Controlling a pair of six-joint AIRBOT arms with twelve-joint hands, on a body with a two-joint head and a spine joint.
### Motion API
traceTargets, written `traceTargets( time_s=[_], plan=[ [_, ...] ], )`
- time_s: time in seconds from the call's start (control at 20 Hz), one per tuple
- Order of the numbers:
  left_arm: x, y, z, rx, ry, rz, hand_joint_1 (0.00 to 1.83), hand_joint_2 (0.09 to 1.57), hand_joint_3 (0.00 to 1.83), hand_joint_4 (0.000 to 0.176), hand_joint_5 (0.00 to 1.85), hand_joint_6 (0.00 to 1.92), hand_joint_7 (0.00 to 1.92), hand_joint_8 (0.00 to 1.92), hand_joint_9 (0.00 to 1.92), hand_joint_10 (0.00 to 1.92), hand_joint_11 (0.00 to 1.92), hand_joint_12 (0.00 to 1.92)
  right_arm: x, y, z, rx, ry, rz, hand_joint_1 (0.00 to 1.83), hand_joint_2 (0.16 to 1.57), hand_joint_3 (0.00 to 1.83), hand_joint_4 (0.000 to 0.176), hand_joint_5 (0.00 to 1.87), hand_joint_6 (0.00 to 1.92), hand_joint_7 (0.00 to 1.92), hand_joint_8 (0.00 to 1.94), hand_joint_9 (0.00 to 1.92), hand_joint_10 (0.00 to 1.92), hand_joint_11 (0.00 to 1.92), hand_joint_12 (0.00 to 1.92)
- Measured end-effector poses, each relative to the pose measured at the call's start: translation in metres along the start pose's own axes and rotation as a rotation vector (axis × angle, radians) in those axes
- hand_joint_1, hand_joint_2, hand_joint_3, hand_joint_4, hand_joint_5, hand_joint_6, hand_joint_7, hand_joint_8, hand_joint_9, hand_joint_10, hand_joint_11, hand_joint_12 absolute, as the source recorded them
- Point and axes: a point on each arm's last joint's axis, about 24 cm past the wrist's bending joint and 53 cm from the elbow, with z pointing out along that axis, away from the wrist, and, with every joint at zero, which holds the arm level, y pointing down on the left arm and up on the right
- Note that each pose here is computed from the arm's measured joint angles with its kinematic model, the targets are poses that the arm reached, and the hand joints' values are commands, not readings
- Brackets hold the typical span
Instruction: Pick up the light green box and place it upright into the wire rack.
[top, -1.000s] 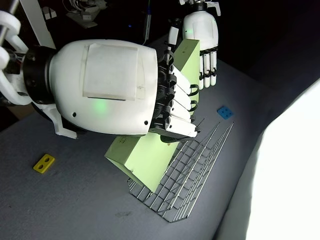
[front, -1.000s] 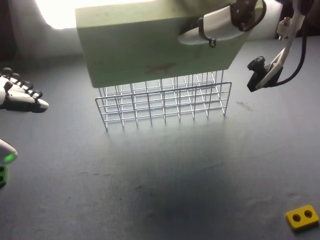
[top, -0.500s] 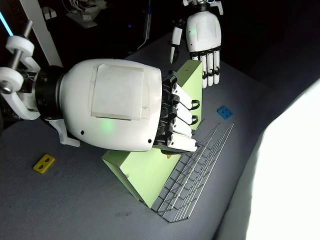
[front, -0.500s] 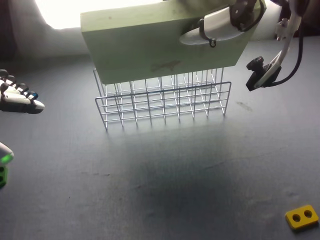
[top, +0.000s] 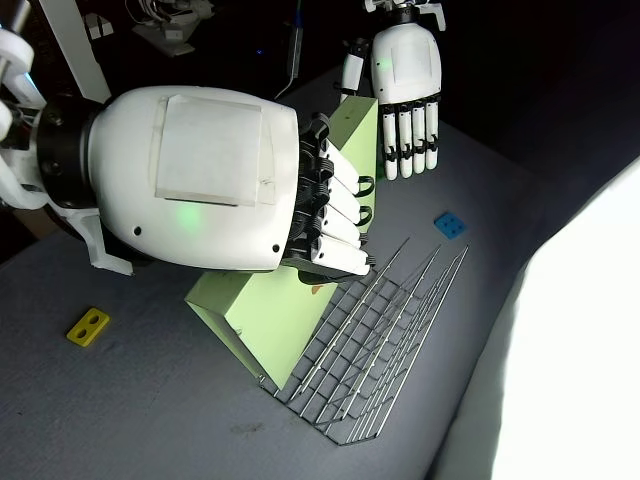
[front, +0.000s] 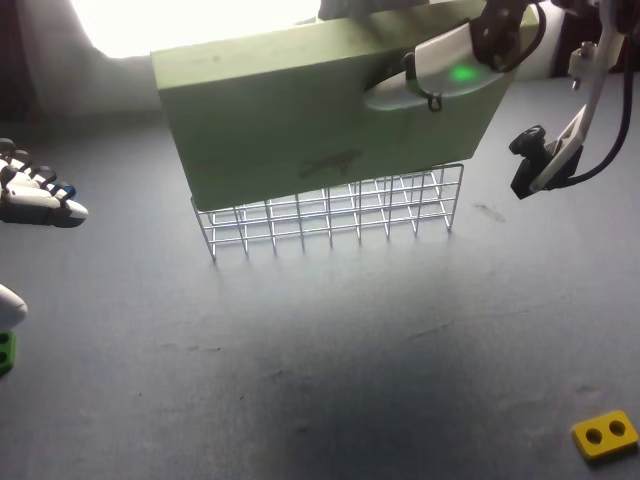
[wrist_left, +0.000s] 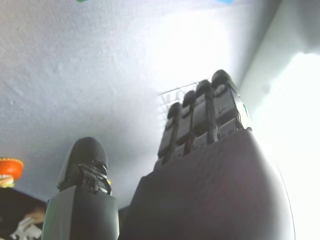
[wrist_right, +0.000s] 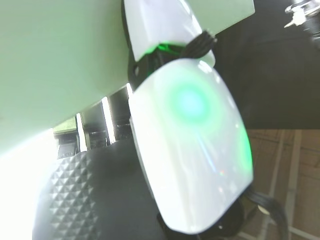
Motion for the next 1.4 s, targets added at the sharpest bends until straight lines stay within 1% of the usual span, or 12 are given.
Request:
traceTargets(
  time_s=[0.2, 0.25, 0.3, 0.35, 0.4, 0.5, 0.6, 0.7, 0.75, 0.85, 1.15, 1.4],
  plan=[
    [0.000, 0.000, 0.000, 0.001, -0.001, -0.001, 0.29, 1.26, 0.00, 0.000, 0.00, 0.00, 0.00, 0.00, 0.00, 0.00, 0.00, 0.00, -0.004, -0.008, 0.000, 0.012, -0.015, 0.001, 1.36, 1.18, 0.00, 0.000, 0.84, 1.02, 0.88, 1.29, 0.74, 1.50, 0.59, 1.79],
    [0.000, 0.000, 0.000, 0.000, 0.000, 0.000, 0.29, 1.26, 0.00, 0.000, 0.00, 0.00, 0.00, 0.00, 0.00, 0.00, 0.00, 0.00, -0.007, -0.010, 0.000, 0.017, -0.021, 0.000, 1.26, 1.16, 0.00, 0.000, 0.89, 0.98, 0.92, 1.30, 0.79, 1.47, 0.60, 1.81],
    [0.000, 0.000, 0.000, 0.000, 0.000, 0.000, 0.29, 1.26, 0.00, 0.000, 0.00, 0.00, 0.00, 0.00, 0.00, 0.00, 0.00, 0.00, -0.011, -0.013, 0.002, 0.021, -0.029, 0.001, 1.24, 1.15, 0.00, 0.000, 0.92, 0.94, 0.94, 1.29, 0.81, 1.45, 0.62, 1.80],
    [0.000, 0.000, 0.000, 0.000, 0.000, 0.000, 0.29, 1.26, 0.00, 0.000, 0.00, 0.00, 0.00, 0.00, 0.00, 0.00, 0.00, 0.00, -0.015, -0.015, 0.003, 0.023, -0.040, 0.006, 1.24, 1.15, 0.00, 0.000, 0.93, 0.93, 0.95, 1.28, 0.82, 1.44, 0.62, 1.79],
    [0.000, 0.000, 0.000, 0.000, 0.000, 0.000, 0.29, 1.26, 0.00, 0.000, 0.00, 0.00, 0.00, 0.00, 0.00, 0.00, 0.00, 0.00, -0.017, -0.017, 0.004, 0.026, -0.047, 0.010, 1.23, 1.15, 0.00, 0.000, 0.91, 0.97, 0.94, 1.29, 0.81, 1.44, 0.60, 1.79],
    [0.000, -0.001, 0.000, 0.001, -0.001, 0.000, 0.28, 1.26, 0.00, 0.000, 0.00, 0.00, 0.00, 0.00, 0.00, 0.00, 0.00, 0.00, -0.021, -0.020, 0.007, 0.031, -0.057, 0.013, 1.24, 1.14, 0.00, 0.000, 0.95, 0.90, 0.96, 1.25, 0.83, 1.42, 0.62, 1.78],
    [-0.001, -0.001, 0.000, 0.002, -0.002, 0.000, 0.28, 1.26, 0.00, 0.000, 0.00, 0.00, 0.00, 0.00, 0.00, 0.00, 0.00, 0.00, -0.023, -0.021, 0.007, 0.032, -0.060, 0.012, 1.24, 1.14, 0.00, 0.000, 0.94, 0.92, 0.96, 1.25, 0.81, 1.42, 0.59, 1.81],
    [-0.001, -0.001, 0.000, 0.002, -0.002, 0.000, 0.33, 1.25, 0.00, 0.000, 0.02, 0.01, 0.01, 0.00, 0.01, 0.00, 0.00, 0.00, -0.023, -0.020, 0.010, 0.029, -0.064, 0.016, 1.24, 1.14, 0.00, 0.000, 0.95, 0.90, 0.93, 1.32, 0.79, 1.46, 0.60, 1.82],
    [-0.001, -0.001, 0.000, 0.003, -0.002, 0.000, 0.34, 1.25, 0.00, 0.000, 0.02, 0.01, 0.02, 0.01, 0.02, 0.01, 0.00, 0.00, -0.022, -0.019, 0.013, 0.027, -0.063, 0.017, 1.25, 1.14, 0.00, 0.000, 0.96, 0.88, 0.94, 1.32, 0.79, 1.46, 0.60, 1.82],
    [-0.001, -0.001, 0.000, 0.002, -0.002, 0.000, 0.32, 1.26, 0.00, 0.000, 0.00, 0.00, 0.01, 0.00, 0.02, 0.00, 0.00, 0.00, -0.020, -0.022, 0.016, 0.029, -0.063, 0.017, 1.23, 1.15, 0.00, 0.000, 0.91, 0.97, 0.91, 1.32, 0.77, 1.46, 0.56, 1.84],
    [-0.001, -0.002, 0.000, 0.005, -0.004, 0.001, 0.33, 1.26, 0.00, 0.000, 0.01, 0.00, 0.01, 0.00, 0.01, 0.00, 0.00, 0.00, -0.014, -0.030, 0.027, 0.044, -0.053, 0.018, 1.23, 1.15, 0.00, 0.000, 0.92, 0.97, 0.92, 1.31, 0.78, 1.44, 0.57, 1.83],
    [-0.001, -0.002, 0.000, 0.005, -0.003, 0.001, 0.33, 1.26, 0.00, 0.000, 0.01, 0.00, 0.01, 0.00, 0.01, 0.00, 0.00, 0.00, 0.004, -0.031, 0.039, 0.043, -0.026, 0.020, 1.23, 1.15, 0.00, 0.000, 0.92, 0.97, 0.92, 1.31, 0.78, 1.44, 0.57, 1.83]
  ],
)
